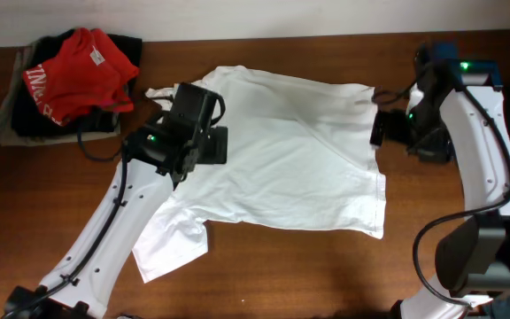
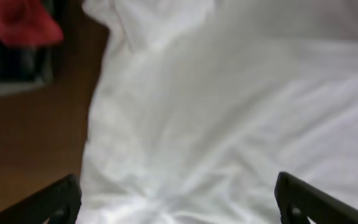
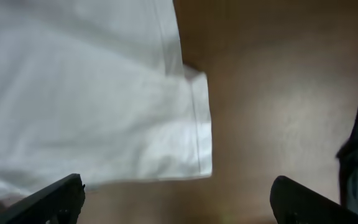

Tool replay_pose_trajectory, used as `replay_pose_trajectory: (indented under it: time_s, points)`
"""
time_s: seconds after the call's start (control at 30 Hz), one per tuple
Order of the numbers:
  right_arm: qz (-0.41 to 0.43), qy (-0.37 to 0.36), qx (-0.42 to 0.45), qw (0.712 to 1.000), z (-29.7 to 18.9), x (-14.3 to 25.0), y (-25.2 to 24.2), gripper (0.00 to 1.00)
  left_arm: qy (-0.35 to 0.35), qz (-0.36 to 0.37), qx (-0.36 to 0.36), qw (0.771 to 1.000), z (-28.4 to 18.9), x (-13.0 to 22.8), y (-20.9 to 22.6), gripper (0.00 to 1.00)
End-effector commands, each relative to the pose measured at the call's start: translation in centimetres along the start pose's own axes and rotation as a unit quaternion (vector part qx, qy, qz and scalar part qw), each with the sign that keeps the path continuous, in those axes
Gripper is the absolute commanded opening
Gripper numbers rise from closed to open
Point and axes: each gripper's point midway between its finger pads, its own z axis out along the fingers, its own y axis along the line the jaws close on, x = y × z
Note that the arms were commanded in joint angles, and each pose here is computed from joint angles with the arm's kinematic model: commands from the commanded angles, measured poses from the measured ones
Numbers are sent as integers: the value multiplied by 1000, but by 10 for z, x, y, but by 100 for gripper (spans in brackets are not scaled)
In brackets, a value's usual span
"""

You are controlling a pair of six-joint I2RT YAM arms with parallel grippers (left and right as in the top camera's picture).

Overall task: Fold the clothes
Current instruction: 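Lay the T-shirt flat and open both grippers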

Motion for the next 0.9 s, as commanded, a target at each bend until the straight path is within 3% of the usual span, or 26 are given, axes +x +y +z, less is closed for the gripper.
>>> replay_pose_trajectory:
  time_s: [0.0, 0.13, 0.33, 0.5, 0.87]
  points:
    - [-10, 52, 4, 999, 24, 22, -2, 99, 61, -14, 3, 998, 11, 25, -2, 99]
    - [5, 82, -5, 997, 53, 37, 3, 95, 97, -34, -21, 994, 26, 36, 13, 99]
    - [15, 104, -26, 994, 76, 52, 16, 91, 158, -148, -68, 974, 54, 54, 73, 99]
    - [13, 111, -21, 993, 87, 61, 24, 90, 191, -237, -38, 952, 60, 65, 106, 99]
    - [28, 97, 22, 995, 105, 79, 22, 91, 212, -210, -36, 954, 81, 91, 114, 99]
